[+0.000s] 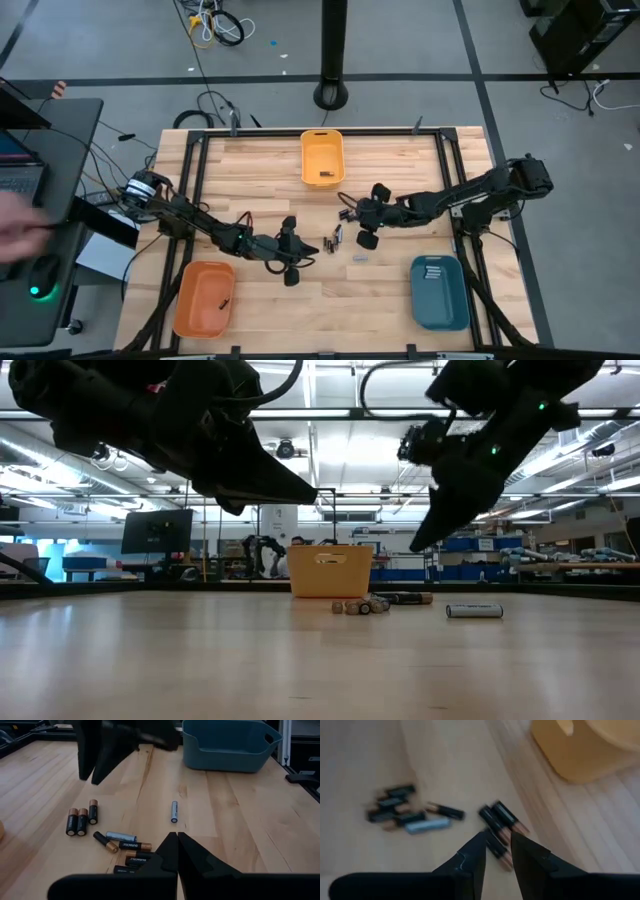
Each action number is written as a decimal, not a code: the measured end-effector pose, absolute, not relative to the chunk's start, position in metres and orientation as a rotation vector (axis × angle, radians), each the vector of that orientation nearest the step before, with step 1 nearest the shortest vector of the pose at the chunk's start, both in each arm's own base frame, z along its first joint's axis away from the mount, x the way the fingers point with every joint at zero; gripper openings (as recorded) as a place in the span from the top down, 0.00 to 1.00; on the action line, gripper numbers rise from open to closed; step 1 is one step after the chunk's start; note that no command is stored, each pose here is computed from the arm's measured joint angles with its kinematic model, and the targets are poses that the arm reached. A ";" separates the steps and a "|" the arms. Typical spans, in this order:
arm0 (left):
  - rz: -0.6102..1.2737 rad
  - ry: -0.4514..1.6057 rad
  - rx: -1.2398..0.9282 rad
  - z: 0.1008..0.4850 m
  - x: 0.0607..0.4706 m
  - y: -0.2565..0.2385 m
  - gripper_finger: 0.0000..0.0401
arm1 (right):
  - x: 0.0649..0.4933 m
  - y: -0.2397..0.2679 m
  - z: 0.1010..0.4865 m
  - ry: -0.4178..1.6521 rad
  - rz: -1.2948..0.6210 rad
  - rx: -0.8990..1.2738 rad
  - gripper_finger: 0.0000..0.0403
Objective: Sort batteries
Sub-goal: Put the large black battery into the yellow bin
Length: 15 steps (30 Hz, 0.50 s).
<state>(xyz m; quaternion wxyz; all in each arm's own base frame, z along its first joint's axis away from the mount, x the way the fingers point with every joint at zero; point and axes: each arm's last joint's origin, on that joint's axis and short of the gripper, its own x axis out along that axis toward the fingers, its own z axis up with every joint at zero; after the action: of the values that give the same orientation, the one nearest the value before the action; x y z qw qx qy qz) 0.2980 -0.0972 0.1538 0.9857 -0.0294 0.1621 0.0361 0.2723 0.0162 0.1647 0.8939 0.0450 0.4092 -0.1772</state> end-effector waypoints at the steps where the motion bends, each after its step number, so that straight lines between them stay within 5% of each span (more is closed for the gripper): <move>1: 0.075 0.326 -0.060 0.154 0.298 -0.097 0.98 | 0.273 0.014 0.161 0.866 -0.369 0.096 0.74; 15: 0.077 0.336 -0.055 0.153 0.298 -0.097 0.98 | 0.278 -0.002 0.135 1.013 -0.246 -0.052 0.55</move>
<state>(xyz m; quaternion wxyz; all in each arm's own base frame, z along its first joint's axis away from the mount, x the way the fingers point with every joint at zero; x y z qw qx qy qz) 0.2976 -0.0971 0.1528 0.9848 -0.0275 0.1671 0.0384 0.2785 -0.0024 0.1351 0.8670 -0.0249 0.4837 -0.1173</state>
